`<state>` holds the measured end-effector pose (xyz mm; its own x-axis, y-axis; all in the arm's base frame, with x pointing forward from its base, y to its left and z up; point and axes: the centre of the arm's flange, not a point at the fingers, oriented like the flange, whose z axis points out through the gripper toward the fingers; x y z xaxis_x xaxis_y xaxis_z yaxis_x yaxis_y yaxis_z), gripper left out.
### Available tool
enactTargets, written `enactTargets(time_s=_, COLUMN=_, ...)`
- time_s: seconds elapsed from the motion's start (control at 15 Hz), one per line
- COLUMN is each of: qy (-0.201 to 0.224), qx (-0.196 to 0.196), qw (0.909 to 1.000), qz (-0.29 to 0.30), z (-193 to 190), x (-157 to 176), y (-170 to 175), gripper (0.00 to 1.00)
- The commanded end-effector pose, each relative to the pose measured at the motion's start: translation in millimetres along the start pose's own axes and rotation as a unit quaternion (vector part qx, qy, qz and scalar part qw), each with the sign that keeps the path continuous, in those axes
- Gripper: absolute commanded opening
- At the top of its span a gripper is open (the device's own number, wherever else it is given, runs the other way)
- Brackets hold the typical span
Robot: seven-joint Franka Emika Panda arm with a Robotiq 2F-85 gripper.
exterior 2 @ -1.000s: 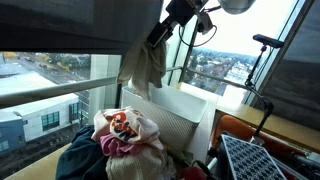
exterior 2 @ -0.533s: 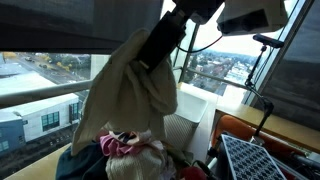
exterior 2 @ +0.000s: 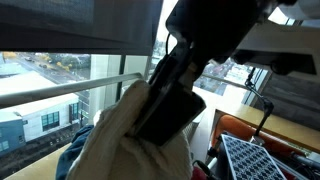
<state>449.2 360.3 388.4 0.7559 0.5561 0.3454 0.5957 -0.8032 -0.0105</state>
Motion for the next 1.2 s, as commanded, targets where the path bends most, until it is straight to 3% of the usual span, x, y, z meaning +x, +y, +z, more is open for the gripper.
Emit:
enactTargets(time_s=0.0, qy=-0.012, qx=0.006, qw=0.9999, qz=0.009, z=22, x=10, y=3, gripper=0.03)
enactTargets(time_s=0.13, qy=-0.020, qx=0.010, qw=0.9996, qz=0.015, z=30, x=10, y=13, gripper=0.03)
enactTargets(time_s=0.2, qy=-0.025, qx=0.010, qw=0.9995, qz=0.019, z=34, x=10, y=21, gripper=0.12)
enactTargets(time_s=0.27, qy=-0.027, qx=0.008, qw=0.9993, qz=0.024, z=36, x=9, y=30, gripper=0.37)
enactTargets(time_s=0.33, qy=-0.030, qx=0.004, qw=0.9991, qz=0.030, z=35, x=9, y=44, gripper=0.38)
enactTargets(time_s=0.47, qy=-0.029, qx=-0.007, qw=0.9986, qz=0.044, z=29, x=7, y=82, gripper=0.51)
enactTargets(time_s=0.73, qy=-0.009, qx=-0.027, qw=0.9940, qz=0.106, z=-5, x=-6, y=194, gripper=0.81)
enactTargets(time_s=0.93, qy=0.003, qx=-0.048, qw=0.9857, qz=0.162, z=-21, x=-31, y=285, gripper=0.99)
enactTargets(time_s=1.13, qy=-0.007, qx=-0.073, qw=0.9758, qz=0.206, z=-21, x=-77, y=373, gripper=1.00)
